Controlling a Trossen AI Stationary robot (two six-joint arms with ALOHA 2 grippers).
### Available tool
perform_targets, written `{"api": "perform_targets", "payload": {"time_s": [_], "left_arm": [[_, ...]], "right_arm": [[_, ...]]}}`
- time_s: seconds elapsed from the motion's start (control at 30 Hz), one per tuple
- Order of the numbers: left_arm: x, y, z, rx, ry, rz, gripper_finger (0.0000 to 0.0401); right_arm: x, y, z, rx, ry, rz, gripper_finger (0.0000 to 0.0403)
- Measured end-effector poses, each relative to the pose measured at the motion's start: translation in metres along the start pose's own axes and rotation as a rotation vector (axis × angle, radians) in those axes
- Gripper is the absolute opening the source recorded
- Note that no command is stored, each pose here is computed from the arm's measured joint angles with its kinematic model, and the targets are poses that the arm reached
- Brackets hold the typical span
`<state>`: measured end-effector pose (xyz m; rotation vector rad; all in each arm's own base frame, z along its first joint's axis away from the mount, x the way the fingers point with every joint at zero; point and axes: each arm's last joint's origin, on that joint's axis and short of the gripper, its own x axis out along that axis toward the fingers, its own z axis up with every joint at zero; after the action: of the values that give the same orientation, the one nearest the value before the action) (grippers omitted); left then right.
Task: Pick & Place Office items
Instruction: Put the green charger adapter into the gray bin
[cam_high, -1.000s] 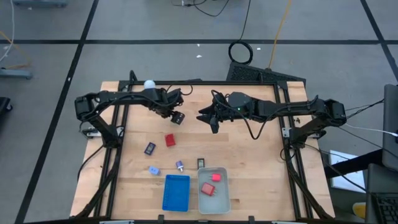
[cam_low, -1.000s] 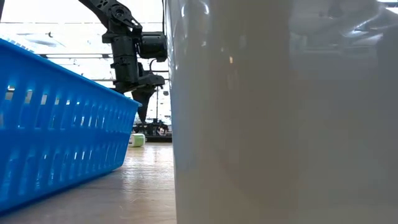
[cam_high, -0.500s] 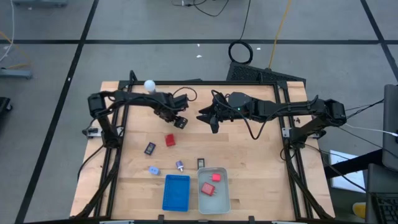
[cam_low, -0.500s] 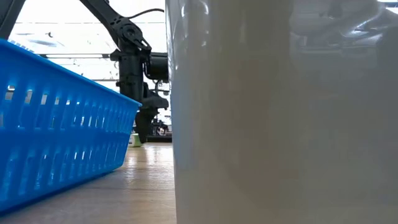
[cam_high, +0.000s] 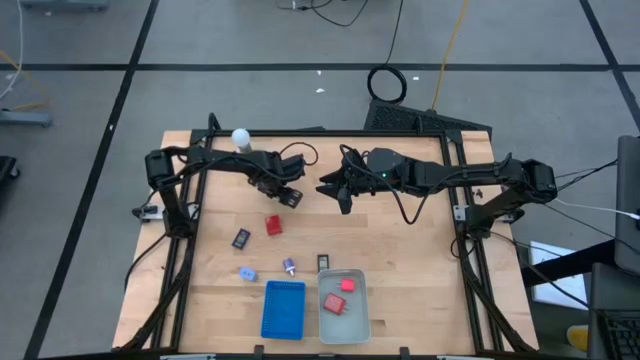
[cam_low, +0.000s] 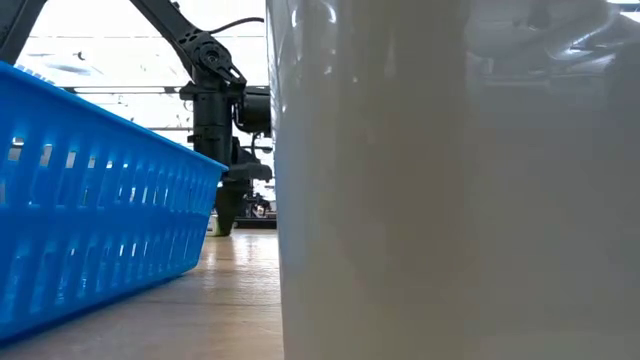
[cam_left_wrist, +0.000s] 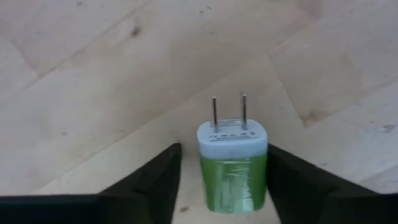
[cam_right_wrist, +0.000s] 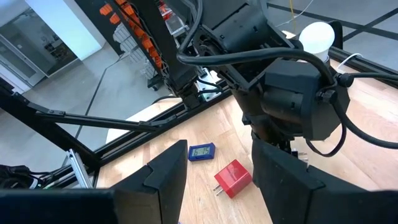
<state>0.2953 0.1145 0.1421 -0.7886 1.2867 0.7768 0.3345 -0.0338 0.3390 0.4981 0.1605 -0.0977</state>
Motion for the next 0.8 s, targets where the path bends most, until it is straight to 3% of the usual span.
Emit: {"api": "perform_targets", "payload": {"time_s": [0.13, 0.5, 0.8], "left_arm": [[0.0, 0.0, 0.0, 0.001, -0.003, -0.001, 0.0128], [-0.003, -0.001, -0.001, 0.015, 0.0, -0.025, 0.0129], [-0.041, -0.004, -0.008, 0.076, -0.077, -0.117, 0.0129]], "right_arm": [[0.0, 0.0, 0.0, 0.0, 0.0, 0.0, 0.0171], [0.0, 0.0, 0.0, 0.0, 0.0, 0.0, 0.0171], [0.0, -0.001, -0.001, -0.016, 0.008, -0.005, 0.0171]]}}
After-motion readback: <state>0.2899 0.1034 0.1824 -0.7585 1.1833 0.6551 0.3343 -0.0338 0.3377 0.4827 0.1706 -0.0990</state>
